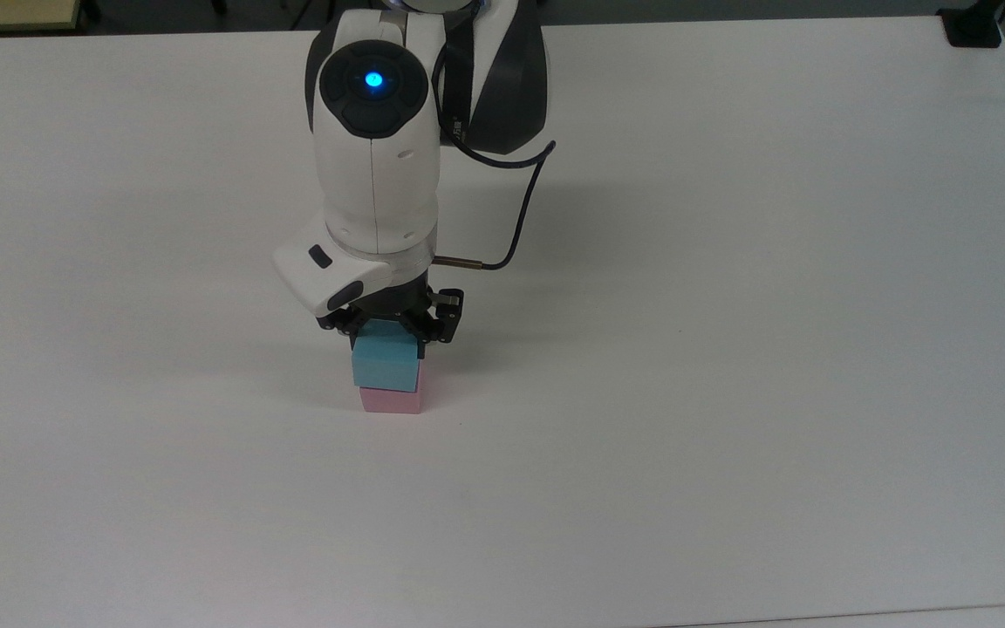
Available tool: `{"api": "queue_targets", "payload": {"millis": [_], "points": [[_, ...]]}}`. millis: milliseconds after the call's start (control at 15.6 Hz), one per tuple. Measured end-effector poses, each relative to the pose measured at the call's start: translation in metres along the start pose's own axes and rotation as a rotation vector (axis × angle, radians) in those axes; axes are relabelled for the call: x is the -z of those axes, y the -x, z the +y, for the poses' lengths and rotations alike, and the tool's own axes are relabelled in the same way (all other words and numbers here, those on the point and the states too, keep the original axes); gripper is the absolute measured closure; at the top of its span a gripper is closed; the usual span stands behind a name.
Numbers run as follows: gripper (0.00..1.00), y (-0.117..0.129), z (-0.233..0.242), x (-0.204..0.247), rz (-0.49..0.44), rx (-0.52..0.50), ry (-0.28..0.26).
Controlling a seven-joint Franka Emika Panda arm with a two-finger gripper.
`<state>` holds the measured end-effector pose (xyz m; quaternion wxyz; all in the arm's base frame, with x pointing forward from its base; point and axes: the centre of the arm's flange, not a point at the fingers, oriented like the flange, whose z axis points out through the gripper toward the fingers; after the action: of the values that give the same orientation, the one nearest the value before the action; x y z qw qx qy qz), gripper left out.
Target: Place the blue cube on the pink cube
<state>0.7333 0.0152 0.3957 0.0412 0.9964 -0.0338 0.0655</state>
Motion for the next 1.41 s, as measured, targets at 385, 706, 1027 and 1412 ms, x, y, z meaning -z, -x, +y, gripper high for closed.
{"api": "queue_targets", "payload": {"millis": [385,706,1027,1412], "points": [[0.0,0.0,-0.003,-0.006,-0.008,-0.001,-0.002],[0.0,-0.004,0.001,0.042,0.046,-0.013,-0.011],[0.0,0.037,0.017,0.175,0.001,-0.019,-0.02],[0.0,0.114,0.019,0.275,-0.074,0.008,-0.048]]}}
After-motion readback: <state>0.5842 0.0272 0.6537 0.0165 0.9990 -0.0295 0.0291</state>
